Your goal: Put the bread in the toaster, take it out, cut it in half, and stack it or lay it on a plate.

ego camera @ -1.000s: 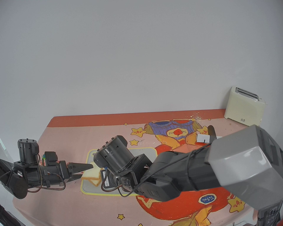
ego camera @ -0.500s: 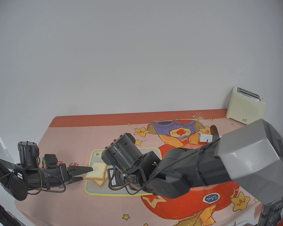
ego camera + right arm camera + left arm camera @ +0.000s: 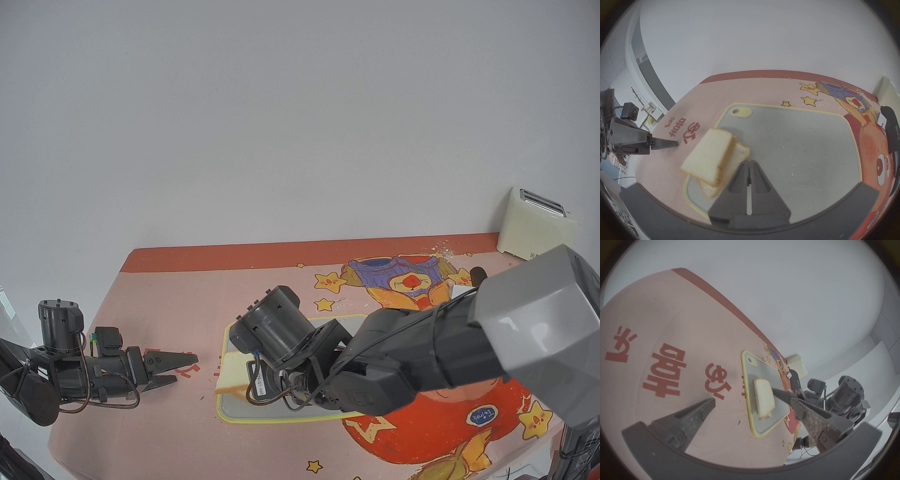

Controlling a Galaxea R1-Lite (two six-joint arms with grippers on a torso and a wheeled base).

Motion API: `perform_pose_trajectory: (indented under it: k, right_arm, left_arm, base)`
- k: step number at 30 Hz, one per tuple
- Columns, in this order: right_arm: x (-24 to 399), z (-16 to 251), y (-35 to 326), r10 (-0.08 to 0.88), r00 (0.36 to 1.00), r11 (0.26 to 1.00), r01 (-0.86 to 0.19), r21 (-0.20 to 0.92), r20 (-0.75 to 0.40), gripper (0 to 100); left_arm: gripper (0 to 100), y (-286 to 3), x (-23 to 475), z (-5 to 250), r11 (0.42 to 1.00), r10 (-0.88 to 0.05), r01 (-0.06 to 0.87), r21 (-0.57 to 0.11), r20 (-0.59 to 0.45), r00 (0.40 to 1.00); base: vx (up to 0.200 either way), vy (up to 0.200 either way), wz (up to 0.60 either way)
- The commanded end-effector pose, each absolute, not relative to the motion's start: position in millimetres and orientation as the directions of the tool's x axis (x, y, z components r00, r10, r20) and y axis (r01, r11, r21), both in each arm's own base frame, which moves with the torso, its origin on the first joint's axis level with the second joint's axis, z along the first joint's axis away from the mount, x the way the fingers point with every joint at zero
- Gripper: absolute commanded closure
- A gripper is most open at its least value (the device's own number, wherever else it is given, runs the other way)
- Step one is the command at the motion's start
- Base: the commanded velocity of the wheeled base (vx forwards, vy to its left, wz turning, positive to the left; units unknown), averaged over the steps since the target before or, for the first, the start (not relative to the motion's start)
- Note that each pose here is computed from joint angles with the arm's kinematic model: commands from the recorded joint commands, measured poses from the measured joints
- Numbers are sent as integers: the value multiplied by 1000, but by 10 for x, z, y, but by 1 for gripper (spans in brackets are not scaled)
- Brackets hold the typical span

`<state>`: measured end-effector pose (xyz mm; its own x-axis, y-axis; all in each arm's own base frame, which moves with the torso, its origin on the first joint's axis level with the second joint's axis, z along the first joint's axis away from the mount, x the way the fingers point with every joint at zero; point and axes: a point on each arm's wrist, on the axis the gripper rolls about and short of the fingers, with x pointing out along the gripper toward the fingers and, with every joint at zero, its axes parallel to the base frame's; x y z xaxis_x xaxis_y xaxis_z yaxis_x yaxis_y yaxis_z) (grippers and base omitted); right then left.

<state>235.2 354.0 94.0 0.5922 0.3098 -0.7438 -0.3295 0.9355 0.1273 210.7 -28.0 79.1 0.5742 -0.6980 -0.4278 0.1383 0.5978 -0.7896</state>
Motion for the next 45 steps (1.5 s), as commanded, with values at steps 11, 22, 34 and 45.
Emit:
perform_pose_trajectory:
  k: [11, 22, 34, 45]
  right_arm:
    - [2289, 969, 3393, 291, 583, 940, -322, 113, -759, 100]
    - [2258, 863, 3461, 290, 572, 936, -336, 102, -767, 100]
    - [2231, 850, 3505, 302, 569, 932, -345, 111, -765, 100]
    - [2240, 859, 3519, 305, 573, 932, -345, 113, -761, 100]
  left_arm:
    - [0, -566, 2044, 799, 539, -773, 137, -831, -424, 472]
    - [0, -641, 2053, 816, 514, -792, 148, -845, -400, 462]
    - [0, -679, 2105, 775, 513, -790, 140, -847, -401, 464]
    - [0, -818, 2138, 750, 516, -758, 97, -851, -400, 515]
  base:
    - [0, 0, 0]
    - [0, 0, 0]
    - [0, 0, 0]
    - [0, 0, 0]
